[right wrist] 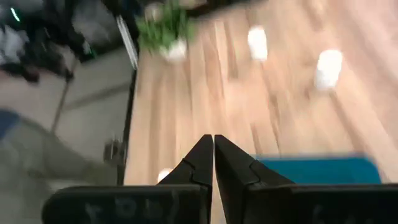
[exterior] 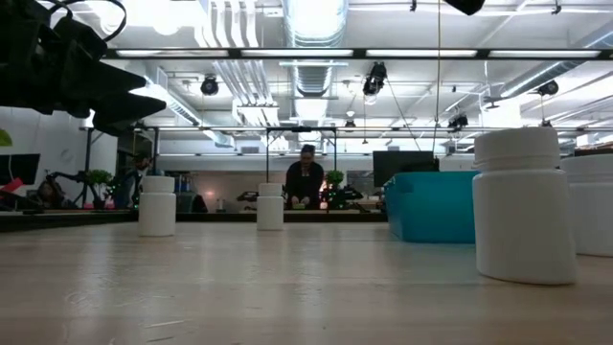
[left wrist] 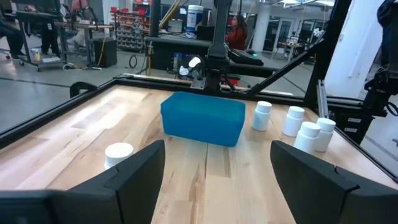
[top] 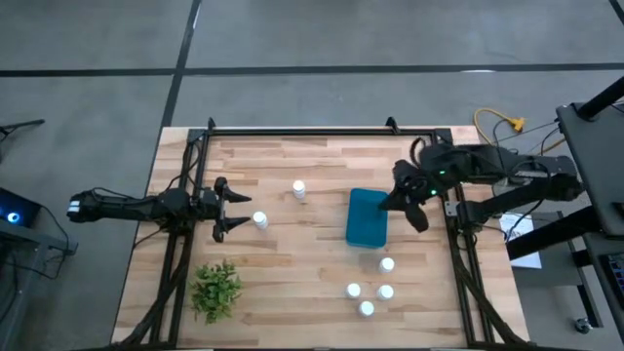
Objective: Pick and place pill bottles into a basket
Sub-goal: Put the white medicine bottle into the blue bin
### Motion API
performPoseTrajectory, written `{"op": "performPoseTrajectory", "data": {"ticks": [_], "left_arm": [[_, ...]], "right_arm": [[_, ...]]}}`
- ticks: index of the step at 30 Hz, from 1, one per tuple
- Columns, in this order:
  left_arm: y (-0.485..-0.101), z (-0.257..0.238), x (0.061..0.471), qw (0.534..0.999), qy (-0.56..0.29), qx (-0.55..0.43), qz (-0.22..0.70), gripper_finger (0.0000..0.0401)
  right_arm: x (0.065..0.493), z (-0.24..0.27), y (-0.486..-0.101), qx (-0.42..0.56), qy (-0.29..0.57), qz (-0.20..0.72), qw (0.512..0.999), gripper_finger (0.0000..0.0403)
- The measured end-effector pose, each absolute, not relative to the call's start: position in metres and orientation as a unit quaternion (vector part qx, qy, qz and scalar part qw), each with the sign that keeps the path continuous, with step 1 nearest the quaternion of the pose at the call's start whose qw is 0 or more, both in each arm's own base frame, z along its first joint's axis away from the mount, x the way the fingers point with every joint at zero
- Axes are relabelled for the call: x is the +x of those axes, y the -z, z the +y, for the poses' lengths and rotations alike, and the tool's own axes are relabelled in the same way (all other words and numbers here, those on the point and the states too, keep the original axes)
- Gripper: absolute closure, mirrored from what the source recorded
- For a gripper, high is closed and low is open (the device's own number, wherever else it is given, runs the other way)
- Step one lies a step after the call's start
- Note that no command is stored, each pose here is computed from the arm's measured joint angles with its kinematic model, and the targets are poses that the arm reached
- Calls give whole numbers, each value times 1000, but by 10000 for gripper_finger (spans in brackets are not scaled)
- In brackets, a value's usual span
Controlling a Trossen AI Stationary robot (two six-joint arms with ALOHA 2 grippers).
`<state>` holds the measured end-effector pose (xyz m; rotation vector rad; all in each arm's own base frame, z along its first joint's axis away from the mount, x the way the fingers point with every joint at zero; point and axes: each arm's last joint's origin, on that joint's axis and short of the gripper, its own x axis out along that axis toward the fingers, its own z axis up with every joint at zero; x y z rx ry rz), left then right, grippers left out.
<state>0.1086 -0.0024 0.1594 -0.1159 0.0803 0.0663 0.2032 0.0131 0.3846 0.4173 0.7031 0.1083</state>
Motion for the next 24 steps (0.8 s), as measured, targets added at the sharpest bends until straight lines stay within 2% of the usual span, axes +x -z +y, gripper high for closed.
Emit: {"op": "performPoseTrajectory", "data": {"ticks": [12,24], "left_arm": [[-159,-2,109,997,-33,-58,41,127],[-159,-2,109,997,-33,-55,41,127]], "right_arm": [[235,21,-366,203,-24,497,844,394],[238,63,-371,146,-22,501,853,394]]}}
